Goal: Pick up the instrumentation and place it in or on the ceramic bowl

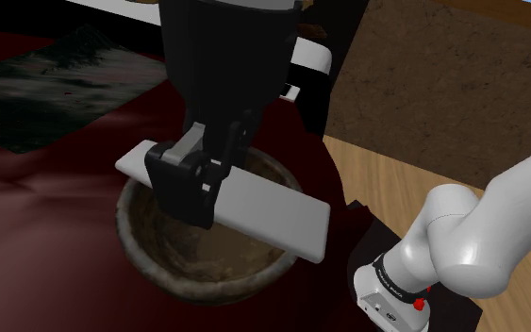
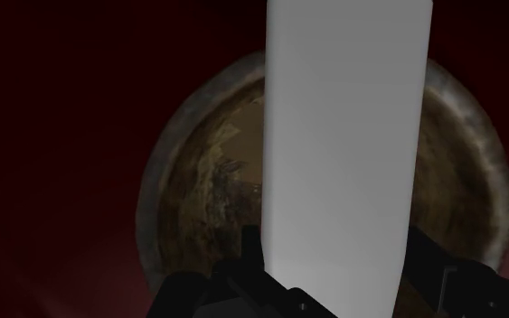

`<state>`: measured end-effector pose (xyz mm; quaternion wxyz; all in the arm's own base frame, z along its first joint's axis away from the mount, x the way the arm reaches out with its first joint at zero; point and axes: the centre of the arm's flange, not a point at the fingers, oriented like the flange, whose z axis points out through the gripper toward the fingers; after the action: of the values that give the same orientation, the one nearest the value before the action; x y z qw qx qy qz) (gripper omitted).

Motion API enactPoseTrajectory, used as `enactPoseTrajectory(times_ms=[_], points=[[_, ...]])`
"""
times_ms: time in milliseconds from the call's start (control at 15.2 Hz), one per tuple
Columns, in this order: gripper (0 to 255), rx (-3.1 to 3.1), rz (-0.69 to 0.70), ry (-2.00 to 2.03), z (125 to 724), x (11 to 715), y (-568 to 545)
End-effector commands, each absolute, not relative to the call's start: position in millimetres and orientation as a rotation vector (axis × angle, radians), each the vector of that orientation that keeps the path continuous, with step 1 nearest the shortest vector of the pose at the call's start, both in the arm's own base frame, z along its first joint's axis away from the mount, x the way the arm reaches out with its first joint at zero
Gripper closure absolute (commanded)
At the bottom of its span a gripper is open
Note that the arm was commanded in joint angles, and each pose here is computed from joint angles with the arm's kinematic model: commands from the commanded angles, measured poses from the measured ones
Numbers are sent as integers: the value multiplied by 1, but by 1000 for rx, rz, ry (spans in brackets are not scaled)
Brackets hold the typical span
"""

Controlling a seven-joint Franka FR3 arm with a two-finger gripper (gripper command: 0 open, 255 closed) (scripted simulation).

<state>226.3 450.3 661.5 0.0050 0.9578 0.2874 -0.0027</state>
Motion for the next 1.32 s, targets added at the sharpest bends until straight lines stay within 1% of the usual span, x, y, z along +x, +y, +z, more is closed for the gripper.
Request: enactPoseTrajectory(times_ms=[0,198,264,594,858,1254], points=[[255,3000,-8,900,661,226,450],[255,3000,-8,900,661,226,450],[0,3000,-8,900,661,226,450],[0,3000,-8,900,661,226,450],[0,3000,-8,900,711,226,451],[0,3000,-8,900,711,226,451]])
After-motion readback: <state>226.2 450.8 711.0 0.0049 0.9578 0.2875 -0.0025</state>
